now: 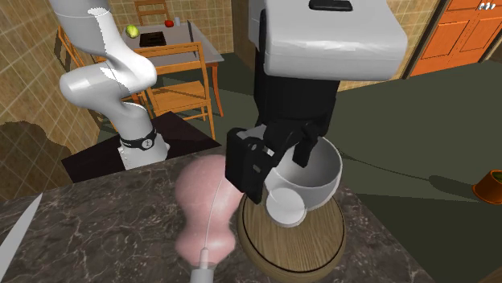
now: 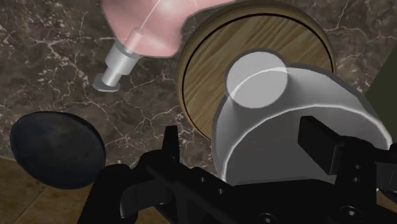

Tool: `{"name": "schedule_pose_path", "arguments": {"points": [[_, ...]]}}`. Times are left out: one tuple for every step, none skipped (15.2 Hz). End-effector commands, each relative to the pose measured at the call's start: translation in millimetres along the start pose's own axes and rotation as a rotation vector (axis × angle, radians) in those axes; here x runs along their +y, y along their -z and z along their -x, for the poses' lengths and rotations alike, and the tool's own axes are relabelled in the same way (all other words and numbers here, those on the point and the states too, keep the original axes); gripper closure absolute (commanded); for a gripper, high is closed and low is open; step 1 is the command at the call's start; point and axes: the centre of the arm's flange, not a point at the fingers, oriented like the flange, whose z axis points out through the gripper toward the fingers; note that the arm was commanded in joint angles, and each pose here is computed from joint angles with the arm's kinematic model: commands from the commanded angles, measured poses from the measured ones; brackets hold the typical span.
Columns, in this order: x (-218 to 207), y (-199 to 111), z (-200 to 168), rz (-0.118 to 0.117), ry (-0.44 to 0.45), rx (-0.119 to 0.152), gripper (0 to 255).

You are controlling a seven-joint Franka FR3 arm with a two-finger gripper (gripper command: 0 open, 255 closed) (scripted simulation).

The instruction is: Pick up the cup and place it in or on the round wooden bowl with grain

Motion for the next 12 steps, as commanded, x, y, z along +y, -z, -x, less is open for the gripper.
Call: {"name": "schedule_pose_path", "arguments": {"points": [[0, -1, 0, 0.000, 0.000, -0.001, 0], [0, 13, 0, 0.000, 0.000, -0.001, 0], [0, 26, 0, 0.000, 0.000, -0.001, 0], [0, 39, 0, 0.000, 0.000, -0.001, 0], [0, 49, 0, 0.000, 0.000, -0.001, 0], [0, 49, 0, 0.000, 0.000, -0.001, 0], [0, 49, 0, 0.000, 0.000, -0.001, 0], [0, 49, 0, 0.000, 0.000, -0.001, 0], [0, 49, 0, 0.000, 0.000, -0.001, 0], [0, 49, 0, 0.000, 0.000, -0.001, 0], [0, 49, 0, 0.000, 0.000, -0.001, 0], [0, 49, 0, 0.000, 0.000, -0.001, 0]]}}
